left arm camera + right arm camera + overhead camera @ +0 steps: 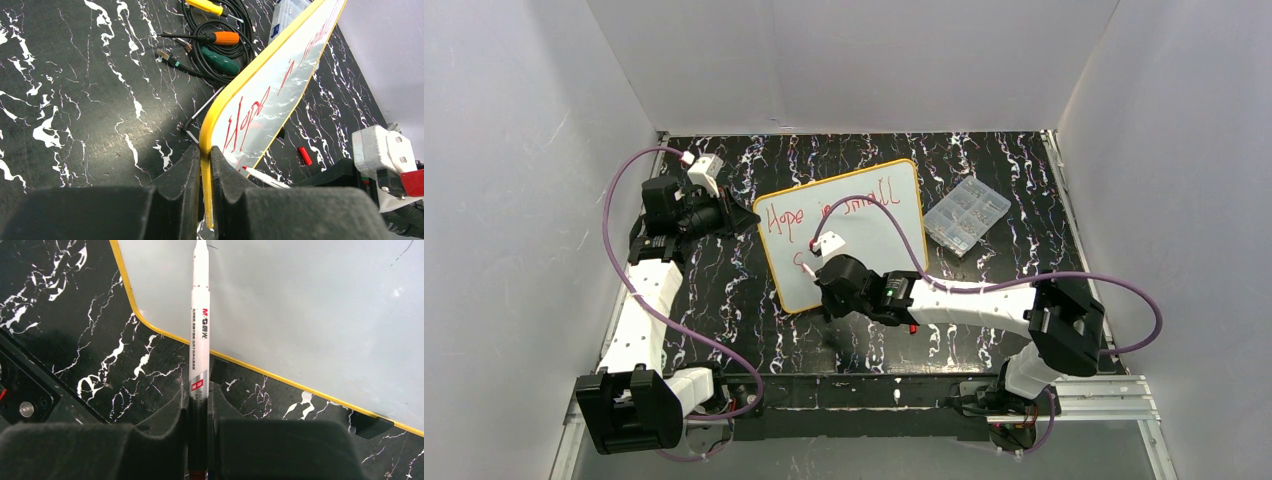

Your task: Write a sentence on the whiteboard

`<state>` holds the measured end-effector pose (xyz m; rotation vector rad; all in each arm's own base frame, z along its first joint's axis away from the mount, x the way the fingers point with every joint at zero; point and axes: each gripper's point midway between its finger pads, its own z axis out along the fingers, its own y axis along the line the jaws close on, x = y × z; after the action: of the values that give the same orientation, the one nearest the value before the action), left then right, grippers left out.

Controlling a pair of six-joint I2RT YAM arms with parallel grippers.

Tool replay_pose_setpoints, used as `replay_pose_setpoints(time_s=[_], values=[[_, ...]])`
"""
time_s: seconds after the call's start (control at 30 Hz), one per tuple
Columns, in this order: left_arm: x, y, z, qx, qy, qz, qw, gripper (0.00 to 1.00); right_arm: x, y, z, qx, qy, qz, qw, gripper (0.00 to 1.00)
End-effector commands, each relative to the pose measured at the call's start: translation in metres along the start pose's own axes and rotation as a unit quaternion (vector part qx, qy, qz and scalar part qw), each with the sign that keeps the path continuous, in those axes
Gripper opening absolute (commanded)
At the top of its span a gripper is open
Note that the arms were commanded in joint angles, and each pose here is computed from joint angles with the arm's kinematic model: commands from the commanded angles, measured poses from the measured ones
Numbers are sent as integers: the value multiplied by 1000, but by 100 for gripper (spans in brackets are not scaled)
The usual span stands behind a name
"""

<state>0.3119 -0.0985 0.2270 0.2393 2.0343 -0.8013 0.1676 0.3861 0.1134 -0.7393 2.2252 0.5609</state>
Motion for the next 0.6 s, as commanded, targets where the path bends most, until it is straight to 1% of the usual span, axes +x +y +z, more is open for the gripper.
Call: replay_pose_setpoints(time_s=[0.0, 0.33, 0.57], values=[[-1, -16, -4, 26, -5, 14, 1000, 0, -14, -1, 2, 15, -11, 8, 1000, 1], [-1, -16, -4, 25, -5, 14, 1000, 0, -7, -28, -5, 65, -7, 35, 997, 1], [-1, -16, -4, 25, -5, 14, 1000, 0, -15, -31, -10, 63, -18, 39, 997, 1]])
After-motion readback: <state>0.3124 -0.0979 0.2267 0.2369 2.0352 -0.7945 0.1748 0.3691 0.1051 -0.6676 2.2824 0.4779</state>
